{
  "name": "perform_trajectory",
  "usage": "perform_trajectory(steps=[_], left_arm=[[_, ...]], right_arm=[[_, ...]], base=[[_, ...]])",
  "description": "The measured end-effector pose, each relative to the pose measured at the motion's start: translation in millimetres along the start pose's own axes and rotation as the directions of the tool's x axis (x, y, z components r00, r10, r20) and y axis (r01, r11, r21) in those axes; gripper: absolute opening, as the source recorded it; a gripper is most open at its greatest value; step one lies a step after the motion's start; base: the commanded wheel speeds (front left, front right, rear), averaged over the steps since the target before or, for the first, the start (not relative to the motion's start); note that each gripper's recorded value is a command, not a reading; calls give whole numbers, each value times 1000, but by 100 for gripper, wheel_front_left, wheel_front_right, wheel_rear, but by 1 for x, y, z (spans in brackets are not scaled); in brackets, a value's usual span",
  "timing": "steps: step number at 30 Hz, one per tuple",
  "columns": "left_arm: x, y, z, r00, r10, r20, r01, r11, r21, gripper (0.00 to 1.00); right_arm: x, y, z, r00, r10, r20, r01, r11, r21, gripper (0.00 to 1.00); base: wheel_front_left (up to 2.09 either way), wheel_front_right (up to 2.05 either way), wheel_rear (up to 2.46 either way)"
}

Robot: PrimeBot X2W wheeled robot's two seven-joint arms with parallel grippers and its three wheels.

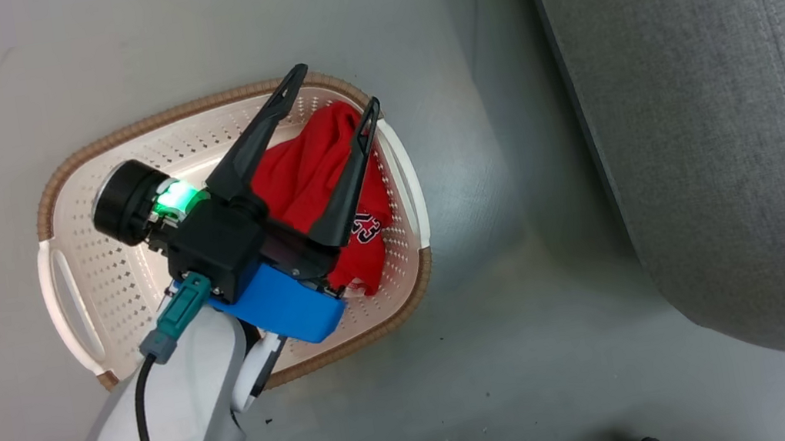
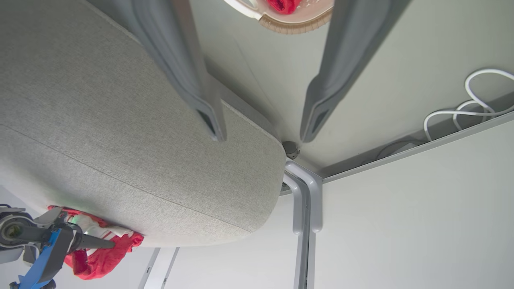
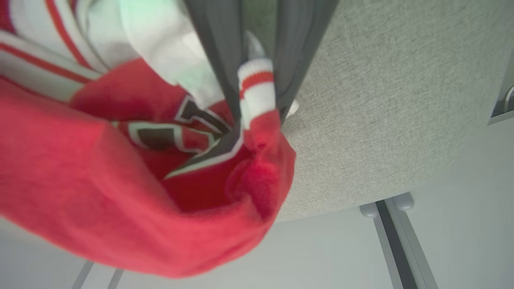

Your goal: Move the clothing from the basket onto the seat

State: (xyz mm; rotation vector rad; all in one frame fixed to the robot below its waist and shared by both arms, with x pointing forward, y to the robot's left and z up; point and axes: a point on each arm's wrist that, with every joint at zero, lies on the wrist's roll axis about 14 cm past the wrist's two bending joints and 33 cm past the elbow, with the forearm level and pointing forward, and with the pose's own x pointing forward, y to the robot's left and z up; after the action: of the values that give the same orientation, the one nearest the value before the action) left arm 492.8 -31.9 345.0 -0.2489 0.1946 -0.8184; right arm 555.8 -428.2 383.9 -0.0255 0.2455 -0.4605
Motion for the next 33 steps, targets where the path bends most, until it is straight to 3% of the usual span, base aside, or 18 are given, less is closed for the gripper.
perform_trajectory(steps=[1, 2, 3, 13, 20, 28, 33], left_arm=[[0, -2, 3, 1000, -1, 3, 1, 1000, 1, 100], [1, -5, 6, 1000, -6, 8, 5, 1000, 3, 100], [1, -8, 9, 1000, -9, 11, 9, 1000, 3, 100], [-18, -37, 38, 1000, 17, 22, -17, 1000, -20, 100], [-52, -57, 66, 994, 94, 53, -92, 995, -47, 100], [-96, -56, 103, 968, 216, 131, -215, 976, -22, 100], [-131, -45, 115, 934, 314, 169, -317, 948, -12, 100]], right_arm=[[-2, -1, 1, 1000, 0, 0, 0, 1000, 1, 39], [-4, -1, 3, 1000, 1, 1, -1, 1000, 2, 79], [-6, -3, 4, 1000, 1, 1, -1, 1000, 1, 100], [-53, 6, 14, 995, 93, -21, -94, 993, -68, 100], [-102, 28, 33, 981, 191, -8, -191, 981, -27, 100], [-159, 71, 75, 933, 340, 117, -342, 940, -3, 100], [-196, 99, 85, 891, 417, 180, -427, 904, 15, 100]], base=[[0, 0, 0], [0, 0, 0], [0, 0, 0], [0, 0, 0], [0, 0, 0], [0, 0, 0], [0, 0, 0]])
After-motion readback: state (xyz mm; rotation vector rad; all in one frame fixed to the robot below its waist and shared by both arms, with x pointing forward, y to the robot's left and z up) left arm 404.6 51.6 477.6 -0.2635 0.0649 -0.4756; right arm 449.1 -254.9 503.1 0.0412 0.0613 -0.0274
